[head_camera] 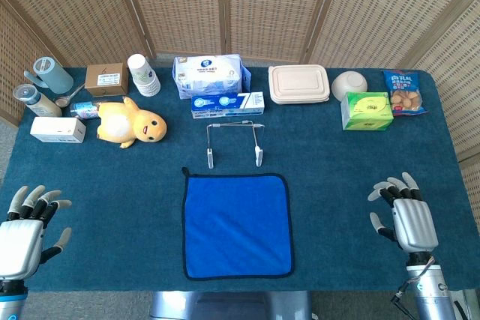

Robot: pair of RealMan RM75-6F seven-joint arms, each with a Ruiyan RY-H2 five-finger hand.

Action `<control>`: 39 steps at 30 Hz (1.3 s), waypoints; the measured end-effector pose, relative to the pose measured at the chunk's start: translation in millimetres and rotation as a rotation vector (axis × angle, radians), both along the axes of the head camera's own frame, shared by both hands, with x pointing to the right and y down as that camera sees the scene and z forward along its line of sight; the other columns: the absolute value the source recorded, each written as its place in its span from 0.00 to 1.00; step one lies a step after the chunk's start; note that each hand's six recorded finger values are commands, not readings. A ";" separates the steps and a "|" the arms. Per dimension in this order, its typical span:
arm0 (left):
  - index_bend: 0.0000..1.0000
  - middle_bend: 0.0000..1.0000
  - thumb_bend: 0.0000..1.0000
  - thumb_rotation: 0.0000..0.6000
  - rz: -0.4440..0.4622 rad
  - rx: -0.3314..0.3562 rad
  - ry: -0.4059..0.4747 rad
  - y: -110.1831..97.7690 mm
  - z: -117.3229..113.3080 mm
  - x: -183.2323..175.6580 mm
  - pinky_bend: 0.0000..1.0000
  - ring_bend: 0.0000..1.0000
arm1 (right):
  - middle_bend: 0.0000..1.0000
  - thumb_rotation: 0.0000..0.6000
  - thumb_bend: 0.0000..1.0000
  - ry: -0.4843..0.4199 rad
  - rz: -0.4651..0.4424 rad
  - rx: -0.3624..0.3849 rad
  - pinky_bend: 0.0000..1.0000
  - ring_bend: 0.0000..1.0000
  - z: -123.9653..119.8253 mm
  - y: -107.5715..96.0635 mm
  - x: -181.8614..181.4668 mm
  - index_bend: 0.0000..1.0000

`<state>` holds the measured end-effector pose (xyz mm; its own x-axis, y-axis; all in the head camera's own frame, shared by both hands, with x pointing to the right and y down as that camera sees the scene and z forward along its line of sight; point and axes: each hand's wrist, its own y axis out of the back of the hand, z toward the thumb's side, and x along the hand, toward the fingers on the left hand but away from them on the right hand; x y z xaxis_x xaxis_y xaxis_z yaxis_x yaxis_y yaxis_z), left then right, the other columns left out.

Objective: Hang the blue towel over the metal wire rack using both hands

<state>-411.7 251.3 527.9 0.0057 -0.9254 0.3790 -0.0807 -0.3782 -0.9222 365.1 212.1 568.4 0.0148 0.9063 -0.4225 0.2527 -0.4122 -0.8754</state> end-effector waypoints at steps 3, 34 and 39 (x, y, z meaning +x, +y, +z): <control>0.33 0.25 0.43 1.00 0.000 -0.004 0.002 -0.3 1.6 0.2 0.02 0.15 | 0.33 1.00 0.31 0.000 0.001 -0.004 0.08 0.19 1.0 0.4 -0.3 0.44; 0.33 0.26 0.42 1.00 0.058 -0.024 0.094 -15.6 -3.7 11.6 0.03 0.15 | 0.33 1.00 0.18 -0.046 -0.249 0.010 0.10 0.19 13.4 -24.8 -39.6 0.39; 0.33 0.26 0.42 1.00 0.070 -0.025 0.114 -20.6 -6.6 17.9 0.03 0.15 | 0.33 1.00 0.11 -0.099 -0.371 0.050 0.10 0.18 21.5 -35.6 -66.2 0.36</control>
